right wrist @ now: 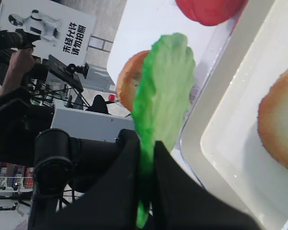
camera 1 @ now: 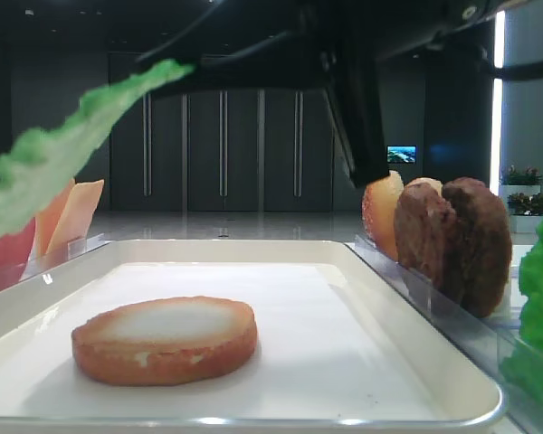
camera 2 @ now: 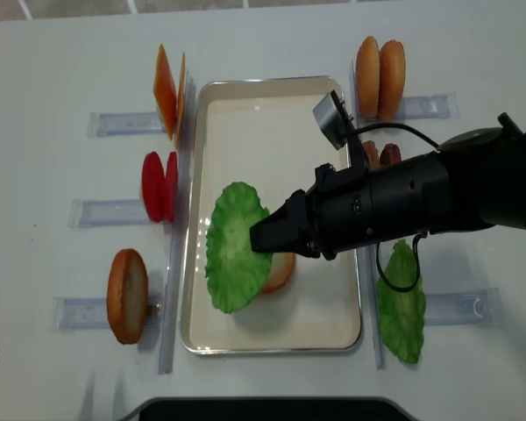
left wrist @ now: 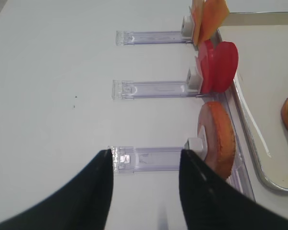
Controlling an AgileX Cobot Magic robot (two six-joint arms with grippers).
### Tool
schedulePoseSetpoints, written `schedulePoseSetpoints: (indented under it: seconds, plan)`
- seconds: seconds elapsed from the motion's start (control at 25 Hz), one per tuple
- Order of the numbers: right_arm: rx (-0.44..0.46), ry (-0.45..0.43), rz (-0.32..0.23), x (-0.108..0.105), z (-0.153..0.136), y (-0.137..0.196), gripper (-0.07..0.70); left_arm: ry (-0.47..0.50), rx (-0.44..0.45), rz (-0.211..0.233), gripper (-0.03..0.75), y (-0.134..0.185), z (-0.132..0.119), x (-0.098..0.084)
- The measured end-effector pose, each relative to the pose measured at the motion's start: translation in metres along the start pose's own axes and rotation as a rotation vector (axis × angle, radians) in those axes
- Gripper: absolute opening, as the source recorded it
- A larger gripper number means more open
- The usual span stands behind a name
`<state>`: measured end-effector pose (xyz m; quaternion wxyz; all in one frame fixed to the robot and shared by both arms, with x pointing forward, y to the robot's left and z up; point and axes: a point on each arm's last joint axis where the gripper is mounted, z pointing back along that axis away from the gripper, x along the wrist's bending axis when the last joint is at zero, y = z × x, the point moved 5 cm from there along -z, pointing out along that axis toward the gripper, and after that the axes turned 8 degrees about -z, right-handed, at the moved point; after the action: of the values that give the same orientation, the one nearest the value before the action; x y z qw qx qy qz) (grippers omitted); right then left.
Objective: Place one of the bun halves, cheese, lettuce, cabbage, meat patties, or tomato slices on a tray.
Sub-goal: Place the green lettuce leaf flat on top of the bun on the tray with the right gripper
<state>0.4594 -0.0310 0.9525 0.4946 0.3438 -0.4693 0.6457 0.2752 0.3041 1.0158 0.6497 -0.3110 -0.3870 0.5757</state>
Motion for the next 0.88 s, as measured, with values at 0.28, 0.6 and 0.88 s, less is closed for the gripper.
schedulePoseSetpoints:
  seconds: [0.28, 0.6, 0.88]
  plan:
    - [0.029, 0.029, -0.010, -0.021, -0.009, 0.004, 0.026, 0.000, 0.000, 0.000, 0.345, 0.000, 0.000, 0.000]
    - [0.016, 0.053, -0.001, -0.029, -0.008, 0.000, 0.026, 0.000, 0.000, 0.000, 0.345, 0.000, 0.000, 0.000]
    - [-0.009, 0.081, -0.004, -0.035, -0.004, -0.005, 0.026, 0.000, 0.000, 0.000, 0.345, 0.000, 0.000, 0.000]
